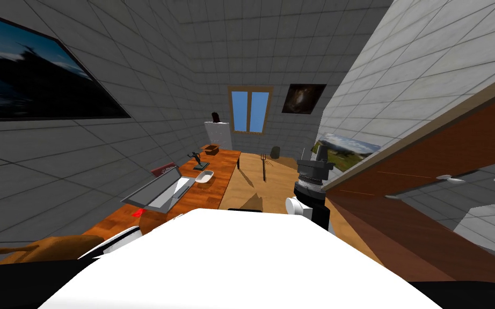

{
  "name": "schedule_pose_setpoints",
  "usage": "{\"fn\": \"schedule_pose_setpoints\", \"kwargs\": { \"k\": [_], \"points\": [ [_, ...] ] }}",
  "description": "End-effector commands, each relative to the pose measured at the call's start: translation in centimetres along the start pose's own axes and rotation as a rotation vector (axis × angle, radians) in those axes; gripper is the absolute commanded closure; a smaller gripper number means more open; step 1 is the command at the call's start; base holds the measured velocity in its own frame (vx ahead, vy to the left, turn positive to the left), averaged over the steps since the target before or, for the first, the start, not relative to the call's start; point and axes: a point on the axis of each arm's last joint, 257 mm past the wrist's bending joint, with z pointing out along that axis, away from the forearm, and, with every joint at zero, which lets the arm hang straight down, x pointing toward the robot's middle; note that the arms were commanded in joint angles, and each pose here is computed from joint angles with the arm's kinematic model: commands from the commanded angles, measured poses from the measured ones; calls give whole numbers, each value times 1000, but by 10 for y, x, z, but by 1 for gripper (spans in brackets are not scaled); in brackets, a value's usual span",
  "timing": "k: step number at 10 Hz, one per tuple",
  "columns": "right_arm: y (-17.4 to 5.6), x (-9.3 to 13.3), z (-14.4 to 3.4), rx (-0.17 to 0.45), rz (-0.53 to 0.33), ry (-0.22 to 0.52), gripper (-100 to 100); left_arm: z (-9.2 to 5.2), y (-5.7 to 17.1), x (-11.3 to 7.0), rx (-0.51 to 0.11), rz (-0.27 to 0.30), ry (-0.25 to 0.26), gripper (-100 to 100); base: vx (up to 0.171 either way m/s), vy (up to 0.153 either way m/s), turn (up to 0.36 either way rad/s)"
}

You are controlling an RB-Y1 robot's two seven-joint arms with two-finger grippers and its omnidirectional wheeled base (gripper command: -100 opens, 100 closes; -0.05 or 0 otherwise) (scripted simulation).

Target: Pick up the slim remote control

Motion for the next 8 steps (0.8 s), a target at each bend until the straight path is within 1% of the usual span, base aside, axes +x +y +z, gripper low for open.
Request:
{"fn": "schedule_pose_setpoints", "kwargs": {
  "k": [1, 2, 3, 4, 5, 6, 7, 8],
  "points": [
    [0, 0, 0, 0, 0, 0, 0, -1, 17, -9, -31, -20, -17, 100, 0, 1, -10],
    [0, 0, 0, 0, 0, 0, 0, -2, 30, -16, -54, -35, -30, 100, 0, 0, 0],
    [0, 0, 0, 0, 0, 0, 0, -2, 32, -17, -57, -49, -33, 100, 4, -5, -11],
    [0, 0, 0, 0, 0, 0, 0, -7, 40, -14, -54, -49, -32, 100, -63, 8, -132],
    [0, 0, 0, 0, 0, 0, 0, -13, 51, -10, -57, -60, -33, 100, -149, 22, -241],
    [0, 0, 0, 0, 0, 0, 0, -13, 51, -10, -57, -60, -33, 100, -119, 19, -65],
    [0, 0, 0, 0, 0, 0, 0, -13, 51, -10, -57, -67, -34, 100, -53, 9, 39],
    [0, 0, 0, 0, 0, 0, 0, -19, 62, -7, -59, -76, -35, 100, -71, 15, -104]
  ]
}}
